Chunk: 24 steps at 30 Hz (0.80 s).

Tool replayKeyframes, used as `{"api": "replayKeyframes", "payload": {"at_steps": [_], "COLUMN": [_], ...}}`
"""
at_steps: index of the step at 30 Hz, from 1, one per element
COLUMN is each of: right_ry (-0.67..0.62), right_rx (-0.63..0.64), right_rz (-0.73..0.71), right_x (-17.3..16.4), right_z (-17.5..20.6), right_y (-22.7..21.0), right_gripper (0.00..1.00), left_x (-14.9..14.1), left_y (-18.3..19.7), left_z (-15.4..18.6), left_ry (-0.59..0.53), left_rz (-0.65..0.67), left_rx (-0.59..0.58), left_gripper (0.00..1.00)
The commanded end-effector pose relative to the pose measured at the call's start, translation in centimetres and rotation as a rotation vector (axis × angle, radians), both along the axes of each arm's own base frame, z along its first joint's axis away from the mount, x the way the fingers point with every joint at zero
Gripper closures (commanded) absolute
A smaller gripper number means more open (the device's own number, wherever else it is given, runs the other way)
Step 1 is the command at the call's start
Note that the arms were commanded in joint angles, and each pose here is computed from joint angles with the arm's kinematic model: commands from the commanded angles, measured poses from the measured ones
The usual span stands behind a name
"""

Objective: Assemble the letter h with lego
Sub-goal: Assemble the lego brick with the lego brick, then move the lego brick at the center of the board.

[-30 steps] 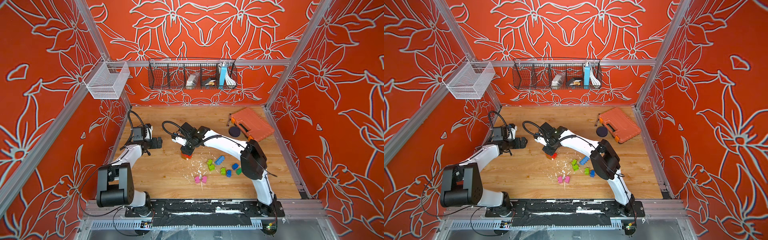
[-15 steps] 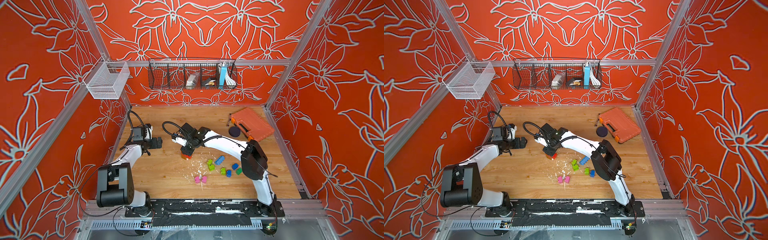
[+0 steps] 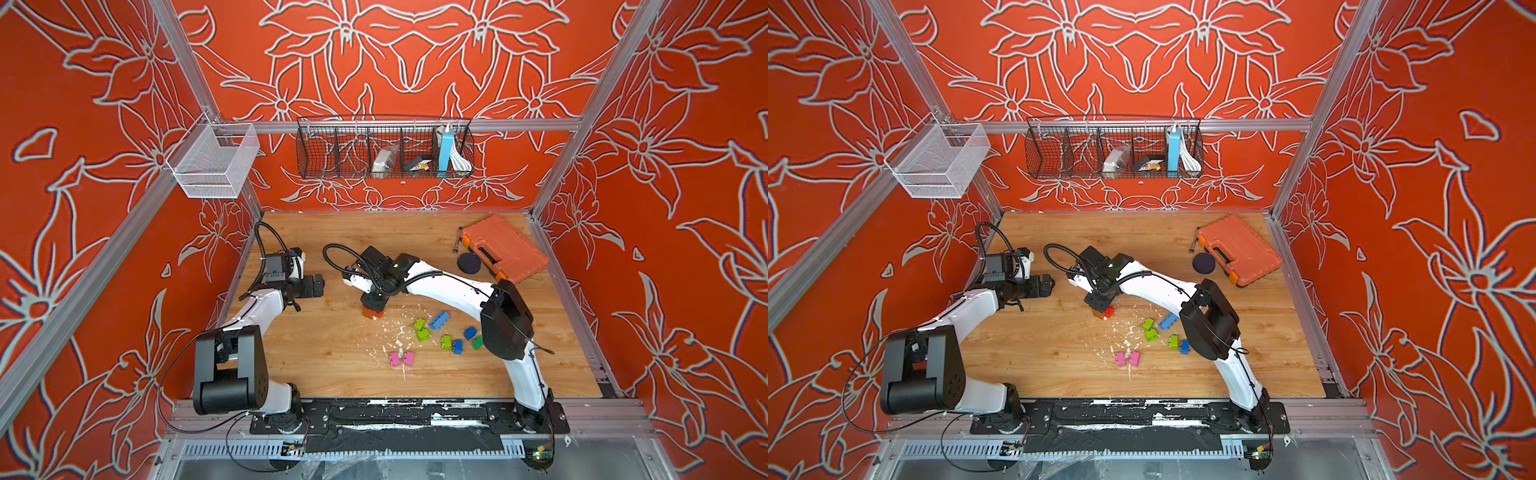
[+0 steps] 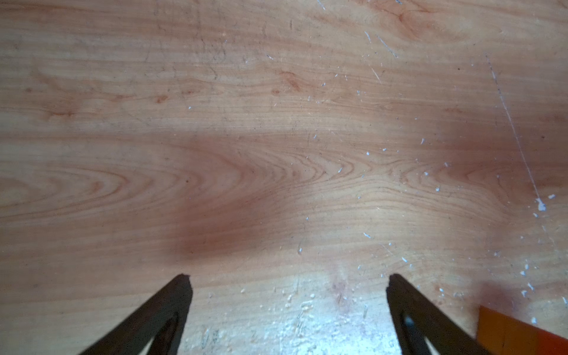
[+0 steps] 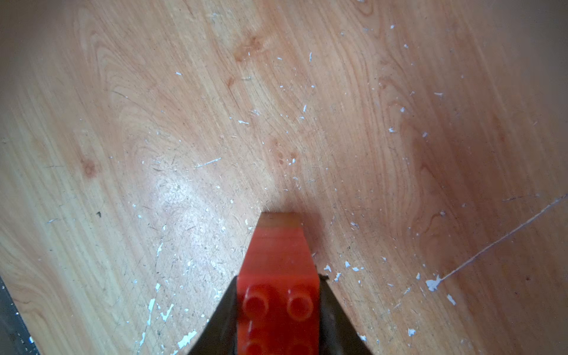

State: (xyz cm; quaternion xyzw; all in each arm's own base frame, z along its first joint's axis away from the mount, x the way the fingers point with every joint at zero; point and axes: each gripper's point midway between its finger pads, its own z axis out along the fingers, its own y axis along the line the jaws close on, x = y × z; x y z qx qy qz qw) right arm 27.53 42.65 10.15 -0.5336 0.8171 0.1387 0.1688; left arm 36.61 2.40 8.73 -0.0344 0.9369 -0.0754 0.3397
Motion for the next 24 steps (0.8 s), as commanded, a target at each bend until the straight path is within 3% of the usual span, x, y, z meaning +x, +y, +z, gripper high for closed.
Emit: {"api": "replayKeyframes", "payload": {"at_steps": [1, 14, 18, 24], "right_ry": [0.102, 0.142, 0.108, 0.014], "right_rx": [-0.156, -0.286, -0.294, -0.177], "right_rz": [0.013, 0.009, 0.016, -0.069], "right_x": [-2.3, -3.6, -2.7, 1.2], "right_z": [-4.3, -9.0, -7.7, -2.1], "right_y": [-2.5, -5.5, -5.3, -4.0], "right_gripper": [0.92, 0.94, 0.93, 0.92], "left_x": [-0.1, -0.1, -0.1, -0.1], "left_y": [0.1, 0.2, 0.1, 0.2], "left_z": [0.5, 0.6, 0.5, 0.5], "left_ry": [-0.003, -0.004, -0.004, -0.004], "left_rz": [0.004, 0.007, 0.005, 0.005], "left_rx": [-0.012, -0.017, -0.023, -0.021], "left_gripper": [0.0, 0.01, 0.0, 0.0]}}
